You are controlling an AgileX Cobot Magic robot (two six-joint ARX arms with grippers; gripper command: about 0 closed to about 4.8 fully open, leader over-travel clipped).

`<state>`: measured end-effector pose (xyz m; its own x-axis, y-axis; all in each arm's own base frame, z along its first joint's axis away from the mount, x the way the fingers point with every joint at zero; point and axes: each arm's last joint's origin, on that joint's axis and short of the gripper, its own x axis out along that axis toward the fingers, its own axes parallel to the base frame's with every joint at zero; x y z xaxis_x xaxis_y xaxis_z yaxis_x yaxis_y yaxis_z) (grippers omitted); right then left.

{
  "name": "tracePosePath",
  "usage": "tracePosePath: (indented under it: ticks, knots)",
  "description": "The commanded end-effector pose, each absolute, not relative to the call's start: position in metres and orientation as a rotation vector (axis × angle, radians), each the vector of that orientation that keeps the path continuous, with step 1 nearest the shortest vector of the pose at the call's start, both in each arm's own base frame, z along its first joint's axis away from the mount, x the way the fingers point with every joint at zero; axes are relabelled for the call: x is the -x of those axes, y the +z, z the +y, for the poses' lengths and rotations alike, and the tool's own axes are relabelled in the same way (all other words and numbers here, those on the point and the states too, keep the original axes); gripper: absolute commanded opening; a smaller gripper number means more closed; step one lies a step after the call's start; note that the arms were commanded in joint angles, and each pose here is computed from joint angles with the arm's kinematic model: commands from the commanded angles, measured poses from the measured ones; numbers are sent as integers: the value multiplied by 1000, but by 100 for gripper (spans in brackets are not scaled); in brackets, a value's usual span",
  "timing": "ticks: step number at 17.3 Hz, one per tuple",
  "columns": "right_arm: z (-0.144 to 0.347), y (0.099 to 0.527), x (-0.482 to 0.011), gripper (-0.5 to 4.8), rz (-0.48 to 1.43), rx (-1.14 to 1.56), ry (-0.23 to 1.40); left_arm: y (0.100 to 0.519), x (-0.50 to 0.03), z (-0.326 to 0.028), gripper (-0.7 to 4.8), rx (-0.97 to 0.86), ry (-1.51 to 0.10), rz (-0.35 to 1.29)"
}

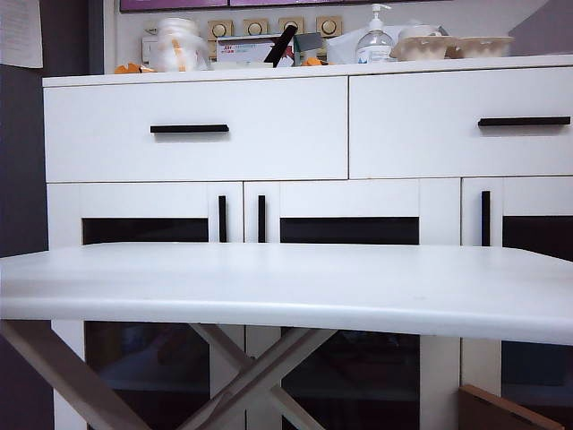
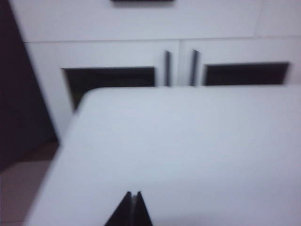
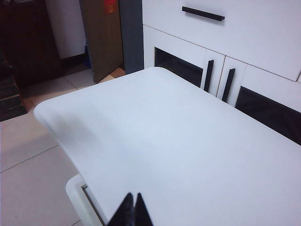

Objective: Pick up a can of beer from the white table, open the left drawer, place the beer inside the drawer, and finally close the drawer.

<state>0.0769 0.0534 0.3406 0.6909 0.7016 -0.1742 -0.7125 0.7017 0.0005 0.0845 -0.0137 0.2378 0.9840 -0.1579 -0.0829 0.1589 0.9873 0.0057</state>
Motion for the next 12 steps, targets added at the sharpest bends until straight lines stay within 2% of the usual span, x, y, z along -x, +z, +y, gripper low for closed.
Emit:
tracePosePath:
  ticks: [1, 6, 12]
  knots:
    - [53, 343, -76, 0, 152, 65, 794, 231, -86, -9, -6, -3, -122, 3]
    - [53, 343, -76, 0, 152, 65, 795, 198, -89, -10, -6, -6, -220, -63]
    - [53, 343, -76, 0, 152, 65, 794, 175, -95, -9, -6, -4, -123, 2]
